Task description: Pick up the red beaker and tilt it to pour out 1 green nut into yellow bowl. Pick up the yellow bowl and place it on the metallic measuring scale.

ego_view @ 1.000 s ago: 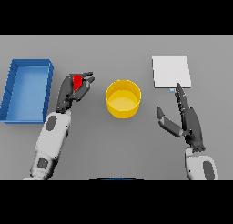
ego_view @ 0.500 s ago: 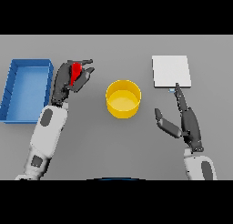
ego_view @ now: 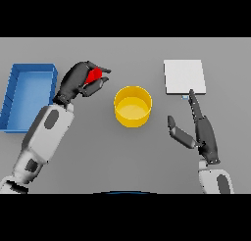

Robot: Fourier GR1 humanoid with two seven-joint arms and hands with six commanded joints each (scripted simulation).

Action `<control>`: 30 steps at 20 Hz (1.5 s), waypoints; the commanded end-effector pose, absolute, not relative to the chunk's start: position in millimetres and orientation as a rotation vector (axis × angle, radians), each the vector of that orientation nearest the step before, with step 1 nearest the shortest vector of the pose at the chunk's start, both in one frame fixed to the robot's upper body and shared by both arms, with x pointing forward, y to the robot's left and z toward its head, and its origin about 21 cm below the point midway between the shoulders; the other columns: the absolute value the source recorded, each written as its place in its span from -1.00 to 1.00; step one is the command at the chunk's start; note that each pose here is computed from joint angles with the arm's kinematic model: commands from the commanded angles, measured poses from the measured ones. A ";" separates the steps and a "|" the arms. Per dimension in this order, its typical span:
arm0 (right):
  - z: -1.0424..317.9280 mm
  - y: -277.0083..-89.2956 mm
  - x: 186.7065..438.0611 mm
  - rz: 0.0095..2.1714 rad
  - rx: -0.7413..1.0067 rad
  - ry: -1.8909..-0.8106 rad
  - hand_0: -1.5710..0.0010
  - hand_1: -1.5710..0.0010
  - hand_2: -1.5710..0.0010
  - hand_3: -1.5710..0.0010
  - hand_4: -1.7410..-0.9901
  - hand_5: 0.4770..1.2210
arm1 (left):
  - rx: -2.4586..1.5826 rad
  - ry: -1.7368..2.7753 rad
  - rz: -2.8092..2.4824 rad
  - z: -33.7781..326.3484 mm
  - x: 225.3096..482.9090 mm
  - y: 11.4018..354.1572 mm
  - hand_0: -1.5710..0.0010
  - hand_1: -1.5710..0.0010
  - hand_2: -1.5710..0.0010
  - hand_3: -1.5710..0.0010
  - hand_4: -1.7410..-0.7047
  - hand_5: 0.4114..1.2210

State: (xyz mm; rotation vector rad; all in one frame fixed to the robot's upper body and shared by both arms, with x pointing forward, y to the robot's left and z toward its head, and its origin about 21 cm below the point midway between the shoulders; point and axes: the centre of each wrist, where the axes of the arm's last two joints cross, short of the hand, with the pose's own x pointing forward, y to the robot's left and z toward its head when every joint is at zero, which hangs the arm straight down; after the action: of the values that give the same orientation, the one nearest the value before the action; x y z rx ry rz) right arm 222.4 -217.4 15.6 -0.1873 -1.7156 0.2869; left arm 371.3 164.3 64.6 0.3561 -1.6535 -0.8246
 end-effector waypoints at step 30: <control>12.8 -213.1 224.7 0.258 -0.215 -1.720 1.00 1.00 1.00 1.00 0.52 -0.60 | 1.232 -1.017 -2.629 111.3 404.2 46.8 -1.00 -1.00 -1.00 -1.00 -0.99 1.00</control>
State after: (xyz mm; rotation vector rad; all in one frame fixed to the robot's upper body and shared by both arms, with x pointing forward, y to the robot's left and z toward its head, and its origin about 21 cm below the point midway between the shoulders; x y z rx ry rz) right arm 224.8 -213.1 12.9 -0.2146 -1.7221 0.2583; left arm 404.2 46.7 111.3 1.2296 -1.0172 -2.6277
